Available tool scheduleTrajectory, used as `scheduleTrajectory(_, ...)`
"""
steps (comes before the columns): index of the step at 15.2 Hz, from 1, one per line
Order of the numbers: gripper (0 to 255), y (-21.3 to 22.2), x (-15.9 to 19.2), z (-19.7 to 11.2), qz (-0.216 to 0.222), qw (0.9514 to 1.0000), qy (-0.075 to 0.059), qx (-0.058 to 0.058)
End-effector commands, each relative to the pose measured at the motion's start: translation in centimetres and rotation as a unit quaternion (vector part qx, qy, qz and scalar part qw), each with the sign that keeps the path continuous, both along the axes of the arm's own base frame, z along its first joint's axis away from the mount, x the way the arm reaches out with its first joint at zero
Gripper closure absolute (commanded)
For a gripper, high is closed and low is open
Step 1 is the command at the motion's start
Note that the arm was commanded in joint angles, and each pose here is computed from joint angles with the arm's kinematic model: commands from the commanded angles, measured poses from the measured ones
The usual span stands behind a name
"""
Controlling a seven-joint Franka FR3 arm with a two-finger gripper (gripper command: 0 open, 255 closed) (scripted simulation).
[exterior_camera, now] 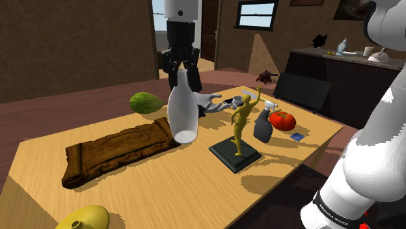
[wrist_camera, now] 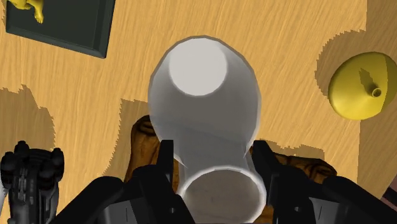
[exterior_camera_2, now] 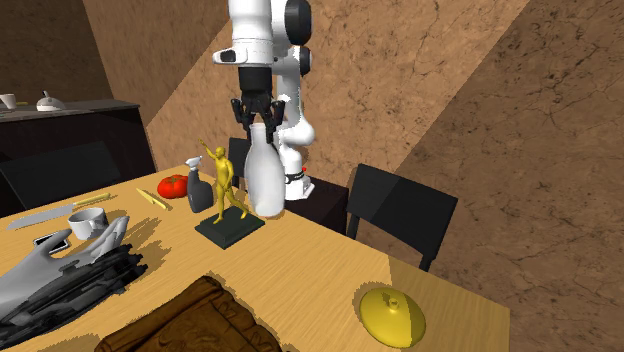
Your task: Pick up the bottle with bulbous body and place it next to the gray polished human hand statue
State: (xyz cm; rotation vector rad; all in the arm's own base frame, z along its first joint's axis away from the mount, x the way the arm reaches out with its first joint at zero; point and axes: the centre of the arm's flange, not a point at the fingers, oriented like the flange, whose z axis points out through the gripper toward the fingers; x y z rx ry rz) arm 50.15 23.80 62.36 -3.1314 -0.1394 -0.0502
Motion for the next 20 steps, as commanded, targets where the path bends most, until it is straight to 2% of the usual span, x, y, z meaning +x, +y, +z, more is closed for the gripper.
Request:
scheduleTrajectory(1,255,-2.8,0.3,0.1,0.001,1.0000,0.000,0.000)
scheduleTrajectory(20,255,-27.8,3.1,0.2,0.001,1.0000,0.000,0.000)
